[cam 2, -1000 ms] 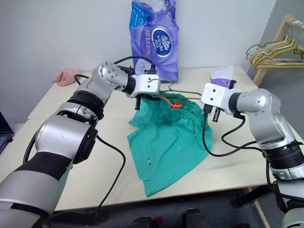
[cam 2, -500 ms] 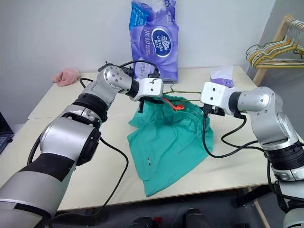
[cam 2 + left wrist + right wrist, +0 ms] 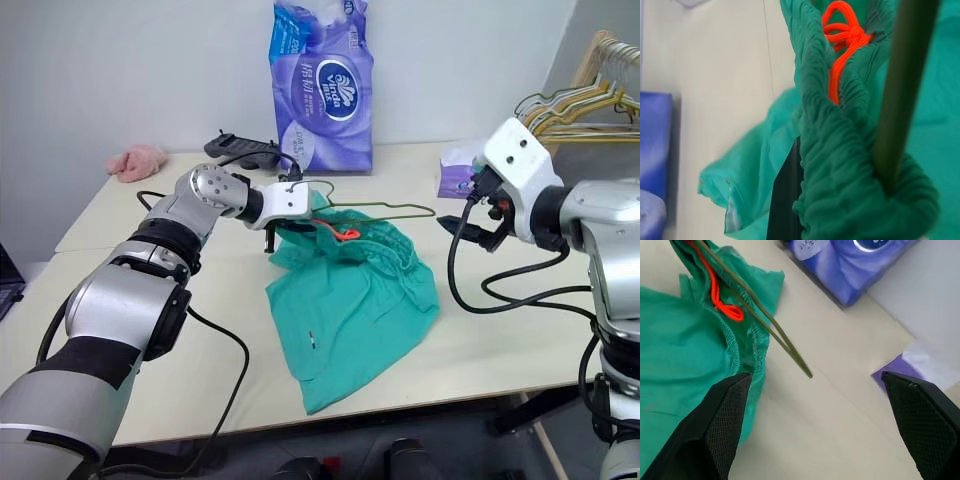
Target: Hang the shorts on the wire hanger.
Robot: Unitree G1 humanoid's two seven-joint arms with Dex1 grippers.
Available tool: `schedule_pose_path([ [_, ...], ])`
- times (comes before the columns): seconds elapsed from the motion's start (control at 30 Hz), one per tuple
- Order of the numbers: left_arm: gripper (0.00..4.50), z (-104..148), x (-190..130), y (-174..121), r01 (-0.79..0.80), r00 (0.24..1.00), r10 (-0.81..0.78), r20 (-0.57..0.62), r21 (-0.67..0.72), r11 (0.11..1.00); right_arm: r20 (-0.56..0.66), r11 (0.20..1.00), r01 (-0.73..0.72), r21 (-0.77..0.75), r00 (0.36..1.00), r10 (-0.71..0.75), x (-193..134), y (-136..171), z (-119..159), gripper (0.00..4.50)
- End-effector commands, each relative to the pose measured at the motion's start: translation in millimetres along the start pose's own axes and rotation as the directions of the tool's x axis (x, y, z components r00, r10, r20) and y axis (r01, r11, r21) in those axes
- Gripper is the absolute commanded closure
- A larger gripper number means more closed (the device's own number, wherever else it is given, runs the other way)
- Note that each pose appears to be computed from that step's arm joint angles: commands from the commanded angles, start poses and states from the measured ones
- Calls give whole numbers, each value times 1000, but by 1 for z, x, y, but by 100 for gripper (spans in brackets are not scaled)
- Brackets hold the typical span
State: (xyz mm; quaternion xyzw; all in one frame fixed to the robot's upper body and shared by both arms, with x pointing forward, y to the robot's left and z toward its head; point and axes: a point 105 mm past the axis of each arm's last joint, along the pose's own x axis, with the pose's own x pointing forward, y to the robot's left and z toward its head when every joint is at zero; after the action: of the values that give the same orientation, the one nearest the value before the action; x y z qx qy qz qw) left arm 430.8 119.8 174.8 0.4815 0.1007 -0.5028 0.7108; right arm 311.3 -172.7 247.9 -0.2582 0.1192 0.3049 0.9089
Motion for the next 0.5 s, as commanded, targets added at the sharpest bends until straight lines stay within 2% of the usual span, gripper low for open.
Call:
schedule_pose_path([
  [0.03, 450, 19, -13, 19, -87, 989, 91, 115, -38, 996, -14, 988, -67, 140, 997, 70, 20, 29, -28, 7],
  [0.1, 450, 21, -14, 20, -88, 987, 93, 131, -48, 995, -3, 972, -91, 215, 996, 93, 29, 40, -35, 7],
  [0.2, 450, 20, -15, 19, -84, 987, 90, 134, -47, 995, -1, 965, -95, 246, 995, 98, 50, 51, -43, 7],
  [0.5, 450, 18, -20, 21, -92, 986, 97, 136, -45, 995, 32, 957, -72, 283, 997, 66, 85, 54, -40, 7],
])
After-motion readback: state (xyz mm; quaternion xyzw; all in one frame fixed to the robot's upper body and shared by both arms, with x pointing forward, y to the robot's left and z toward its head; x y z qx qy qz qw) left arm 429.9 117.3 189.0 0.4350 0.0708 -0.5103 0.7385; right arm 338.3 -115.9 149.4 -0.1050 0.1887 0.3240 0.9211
